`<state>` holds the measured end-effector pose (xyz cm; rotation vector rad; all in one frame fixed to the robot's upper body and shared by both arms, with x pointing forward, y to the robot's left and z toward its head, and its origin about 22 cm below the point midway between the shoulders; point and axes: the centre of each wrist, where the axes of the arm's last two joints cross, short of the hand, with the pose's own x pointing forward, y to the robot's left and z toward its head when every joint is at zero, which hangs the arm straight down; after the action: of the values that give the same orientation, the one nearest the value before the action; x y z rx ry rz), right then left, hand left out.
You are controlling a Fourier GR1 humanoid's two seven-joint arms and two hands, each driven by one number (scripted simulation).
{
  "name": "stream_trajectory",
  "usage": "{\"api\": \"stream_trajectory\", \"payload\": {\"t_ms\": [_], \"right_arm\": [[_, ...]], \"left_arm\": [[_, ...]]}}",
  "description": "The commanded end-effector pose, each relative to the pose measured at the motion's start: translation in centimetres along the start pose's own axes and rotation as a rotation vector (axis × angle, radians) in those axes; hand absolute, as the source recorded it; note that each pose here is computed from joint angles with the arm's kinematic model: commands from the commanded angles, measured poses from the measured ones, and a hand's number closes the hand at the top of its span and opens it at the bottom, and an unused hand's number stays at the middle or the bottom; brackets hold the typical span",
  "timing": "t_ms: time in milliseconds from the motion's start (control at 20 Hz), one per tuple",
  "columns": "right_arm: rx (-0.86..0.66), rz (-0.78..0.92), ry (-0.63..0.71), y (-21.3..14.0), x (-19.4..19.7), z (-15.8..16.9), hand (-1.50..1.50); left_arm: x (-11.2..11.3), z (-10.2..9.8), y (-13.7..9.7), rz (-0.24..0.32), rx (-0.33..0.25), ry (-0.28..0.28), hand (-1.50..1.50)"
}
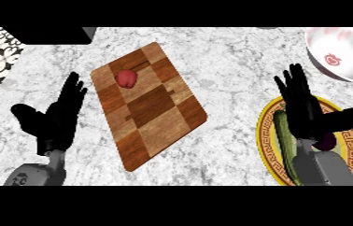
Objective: Pick the eggplant from the plate and place it in the bowl
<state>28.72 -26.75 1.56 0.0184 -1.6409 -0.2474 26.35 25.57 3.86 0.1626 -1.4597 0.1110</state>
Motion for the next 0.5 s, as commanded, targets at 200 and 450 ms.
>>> {"api": "stream_trajectory", "payload": {"t_ms": [200, 450], "right_arm": [[0.445, 0.618, -0.286, -3.6, 8.9, -1.4, 1.50], [0.145, 0.858, -0.441, -10.0, 7.8, 1.6, -1.50]], "left_arm": [[0.7, 0.8, -3.5, 0.030, -0.259, -0.046, 0.00], [-0.4, 2.9, -5.4, 0.117, -0.394, -0.021, 0.00]]}}
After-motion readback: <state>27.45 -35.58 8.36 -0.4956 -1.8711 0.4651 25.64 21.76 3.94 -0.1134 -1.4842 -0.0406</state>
